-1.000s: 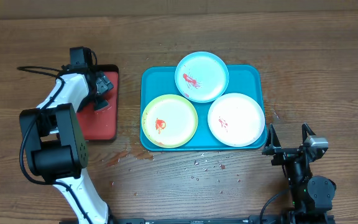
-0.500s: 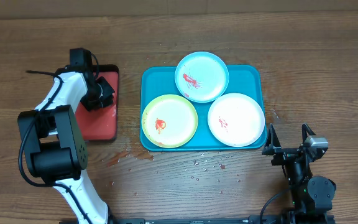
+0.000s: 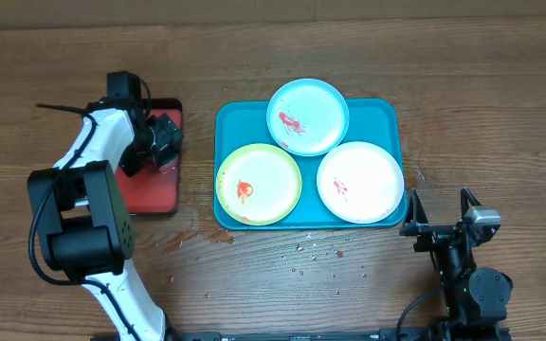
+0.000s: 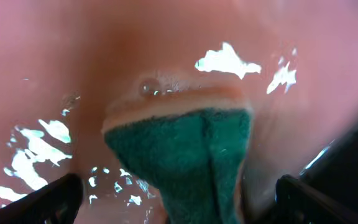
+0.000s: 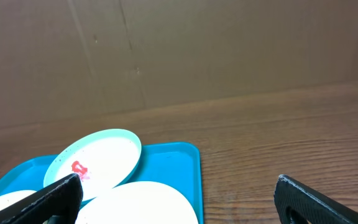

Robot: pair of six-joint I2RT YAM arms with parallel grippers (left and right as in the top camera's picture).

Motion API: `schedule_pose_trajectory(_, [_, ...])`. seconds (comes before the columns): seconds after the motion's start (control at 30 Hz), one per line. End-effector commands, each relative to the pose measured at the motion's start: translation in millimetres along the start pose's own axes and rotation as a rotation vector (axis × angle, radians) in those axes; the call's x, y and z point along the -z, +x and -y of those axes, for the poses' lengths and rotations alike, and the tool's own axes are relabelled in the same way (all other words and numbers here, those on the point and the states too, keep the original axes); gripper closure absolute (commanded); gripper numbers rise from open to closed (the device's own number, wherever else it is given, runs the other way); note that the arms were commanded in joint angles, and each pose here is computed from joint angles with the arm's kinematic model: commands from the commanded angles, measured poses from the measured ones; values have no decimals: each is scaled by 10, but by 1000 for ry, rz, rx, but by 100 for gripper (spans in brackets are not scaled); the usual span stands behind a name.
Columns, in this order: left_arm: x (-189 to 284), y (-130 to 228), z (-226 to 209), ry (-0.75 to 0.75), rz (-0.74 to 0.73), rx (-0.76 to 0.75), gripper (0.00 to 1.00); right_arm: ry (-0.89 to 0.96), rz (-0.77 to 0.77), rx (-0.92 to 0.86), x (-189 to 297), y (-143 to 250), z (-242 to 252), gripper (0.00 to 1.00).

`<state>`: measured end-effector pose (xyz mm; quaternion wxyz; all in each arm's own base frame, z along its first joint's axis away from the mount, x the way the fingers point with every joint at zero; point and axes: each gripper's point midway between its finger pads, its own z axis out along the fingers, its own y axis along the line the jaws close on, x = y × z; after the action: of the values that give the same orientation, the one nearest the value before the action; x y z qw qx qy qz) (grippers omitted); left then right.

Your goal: Clean dirty plates on tray and stack at the side

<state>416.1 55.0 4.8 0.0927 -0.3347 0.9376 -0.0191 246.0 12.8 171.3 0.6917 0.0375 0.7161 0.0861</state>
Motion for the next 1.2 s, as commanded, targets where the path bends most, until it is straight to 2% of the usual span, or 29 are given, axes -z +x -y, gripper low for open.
schedule_pose_trajectory(0.0, [-264,329,-128,-55,-141,0,0,4,6,1,-2,14,7,0])
schedule_pose_trajectory(0.17, [-160,562,63,56,-278,18,0,4,6,1,-2,14,7,0])
schedule_pose_trajectory(0.2, [-144,606,100,79,-302,22,3,4,5,1,-3,15,7,0])
schedule_pose_trajectory(0.33, [-139,625,105,81,-310,22,50,4,5,1,-3,15,7,0])
schedule_pose_trajectory(0.43, [-150,593,78,65,-293,20,76,4,5,1,-3,15,7,0])
schedule_pose_trajectory(0.47, [-153,582,70,61,-288,20,91,4,6,1,-2,14,7,0])
schedule_pose_trajectory(0.5, [-155,578,62,56,-286,19,96,4,6,1,-2,14,7,0])
schedule_pose_trajectory(0.7, [-186,451,-101,-40,-213,7,96,4,6,1,-2,14,7,0])
schedule_pose_trajectory(0.73, [-189,411,-146,-66,-193,4,94,4,6,1,-2,14,7,0])
schedule_pose_trajectory(0.77, [-186,365,-193,-93,-171,2,88,4,5,1,-3,15,7,0])
schedule_pose_trajectory(0.8, [-185,320,-236,-117,-150,0,63,4,6,1,-2,14,7,0])
schedule_pose_trajectory(0.83, [-185,289,-270,-136,-135,-1,16,4,5,1,-3,15,7,0])
schedule_pose_trajectory(0.87, [-184,259,-297,-150,-121,-2,0,4,6,1,-2,14,7,0])
schedule_pose_trajectory(1.07, [-194,177,-294,-151,-85,0,0,4,6,1,-2,14,7,0])
schedule_pose_trajectory(1.1, [-194,179,-291,-149,-87,0,3,4,6,1,-2,14,7,0])
schedule_pose_trajectory(1.17, [-194,185,-287,-147,-90,0,28,4,6,1,-2,14,7,0])
